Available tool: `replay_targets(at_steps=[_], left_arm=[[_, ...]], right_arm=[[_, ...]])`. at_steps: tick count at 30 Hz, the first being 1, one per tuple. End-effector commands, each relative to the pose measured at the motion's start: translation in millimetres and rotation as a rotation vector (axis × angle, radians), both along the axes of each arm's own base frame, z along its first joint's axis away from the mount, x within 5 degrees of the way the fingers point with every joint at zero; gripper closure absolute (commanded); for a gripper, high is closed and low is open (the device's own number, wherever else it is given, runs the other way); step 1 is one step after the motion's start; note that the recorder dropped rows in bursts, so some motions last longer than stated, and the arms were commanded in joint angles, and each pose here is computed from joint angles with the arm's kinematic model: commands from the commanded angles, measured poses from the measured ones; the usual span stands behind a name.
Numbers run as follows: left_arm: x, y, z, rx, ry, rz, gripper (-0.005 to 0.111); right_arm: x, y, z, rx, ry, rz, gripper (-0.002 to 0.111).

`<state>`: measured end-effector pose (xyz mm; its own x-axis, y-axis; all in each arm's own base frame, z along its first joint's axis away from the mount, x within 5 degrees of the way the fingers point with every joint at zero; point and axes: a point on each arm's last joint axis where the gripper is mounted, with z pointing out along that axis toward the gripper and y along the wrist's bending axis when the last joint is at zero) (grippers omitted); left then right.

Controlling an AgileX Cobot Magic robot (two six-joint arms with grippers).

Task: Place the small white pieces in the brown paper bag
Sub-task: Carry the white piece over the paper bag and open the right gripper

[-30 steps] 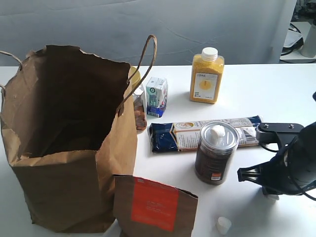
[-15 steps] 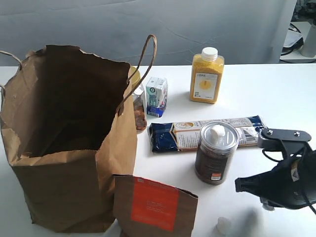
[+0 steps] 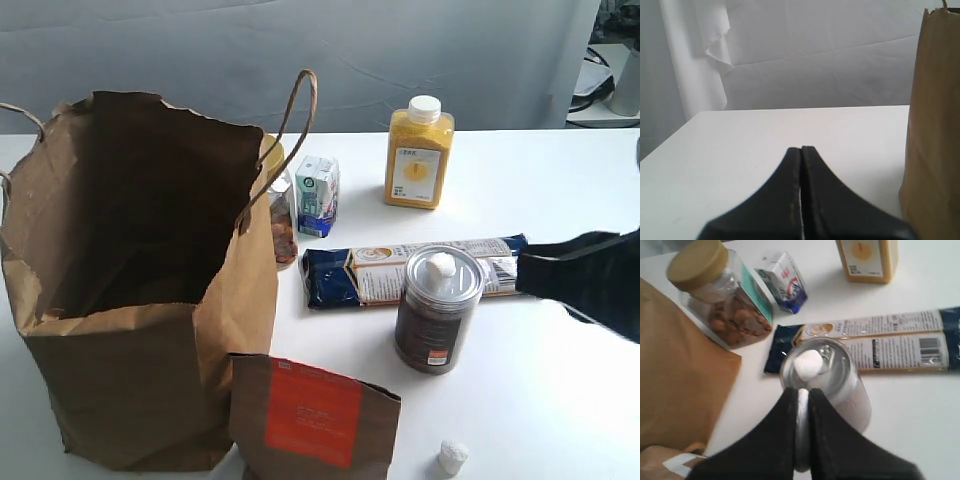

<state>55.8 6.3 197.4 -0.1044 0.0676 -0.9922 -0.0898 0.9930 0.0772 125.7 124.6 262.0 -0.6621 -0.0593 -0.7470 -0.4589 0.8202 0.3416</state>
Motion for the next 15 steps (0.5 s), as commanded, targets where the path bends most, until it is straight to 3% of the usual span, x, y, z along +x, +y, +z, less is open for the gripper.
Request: replay_targets(at_steps=[1, 15], left_arm=[[0.0, -0.4, -0.5, 0.000, -0.005, -0.008, 0.107], [0.0, -0.4, -0.5, 0.000, -0.005, -0.008, 0.107]], right_arm=[[-9.6, 16.9, 29.7, 0.068, -0.091, 0.120, 0.108], [-31.4, 121.3, 85.8, 0.116, -0.182, 0.468, 0.108]])
